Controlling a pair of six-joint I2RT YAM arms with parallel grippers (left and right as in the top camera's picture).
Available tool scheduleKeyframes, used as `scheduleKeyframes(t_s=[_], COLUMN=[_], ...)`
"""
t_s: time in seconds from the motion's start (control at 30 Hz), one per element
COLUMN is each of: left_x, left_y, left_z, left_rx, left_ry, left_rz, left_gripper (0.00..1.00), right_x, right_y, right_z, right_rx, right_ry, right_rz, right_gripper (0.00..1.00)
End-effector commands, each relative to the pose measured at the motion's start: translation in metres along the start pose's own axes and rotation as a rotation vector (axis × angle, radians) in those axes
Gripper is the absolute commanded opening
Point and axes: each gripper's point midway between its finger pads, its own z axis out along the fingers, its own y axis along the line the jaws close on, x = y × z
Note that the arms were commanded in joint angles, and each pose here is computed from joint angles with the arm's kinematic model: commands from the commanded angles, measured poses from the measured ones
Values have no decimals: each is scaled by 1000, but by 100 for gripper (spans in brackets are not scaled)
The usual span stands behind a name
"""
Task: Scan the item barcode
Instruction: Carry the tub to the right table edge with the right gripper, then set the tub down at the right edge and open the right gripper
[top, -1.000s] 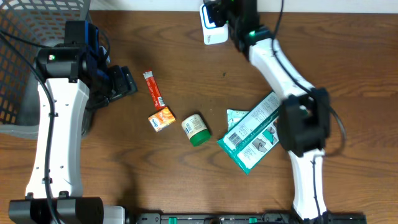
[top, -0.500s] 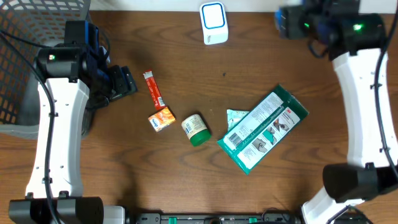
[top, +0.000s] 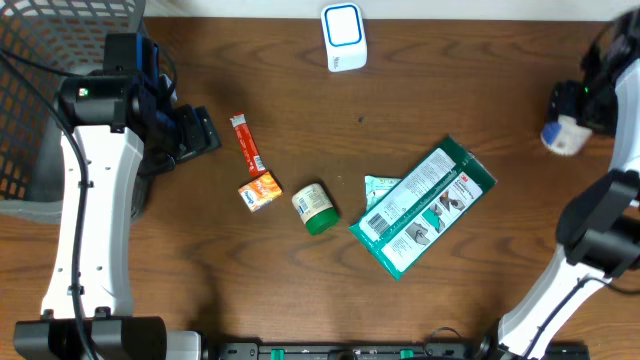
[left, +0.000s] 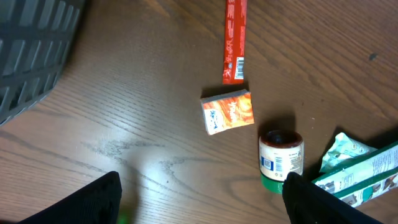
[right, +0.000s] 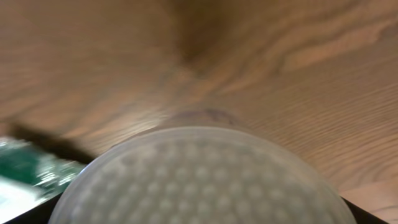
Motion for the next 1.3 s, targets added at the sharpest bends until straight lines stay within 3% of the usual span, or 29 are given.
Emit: scheduleKeyframes(t_s=[0.0, 0.27, 0.47, 0.57, 0.6, 0.63, 0.87, 1.27], left_x=[-1, -1, -1, -1, -1, -1, -1, -1], left_y=[0, 0, 0, 0, 0, 0, 0, 0], left_z=[-8, -8, -8, -8, -8, -8, -8, -8], left_rx=[3, 3, 3, 3, 3, 3, 3, 3], left_ry=[-25, -25, -25, -25, -25, -25, -25, -25], left_rz=[12, 12, 12, 12, 12, 12, 12, 12], left_gripper=[84, 84, 84, 84, 84, 84, 84, 84], right_x=[12, 30, 31, 34, 35, 36, 40, 18], right_y=[-24, -47, -57, -58, -58, -57, -48, -54], right_z=[46, 88, 85, 84, 84, 83, 70, -28], right_rx=[4, -49, -48, -48, -49, -49, -98, -79], right_ry=[115, 225, 222, 232, 237, 241, 261, 36], right_rz=[68, 147, 169, 172, 172, 173, 202, 204], right_gripper=[1, 1, 17, 40, 61, 99, 99, 99])
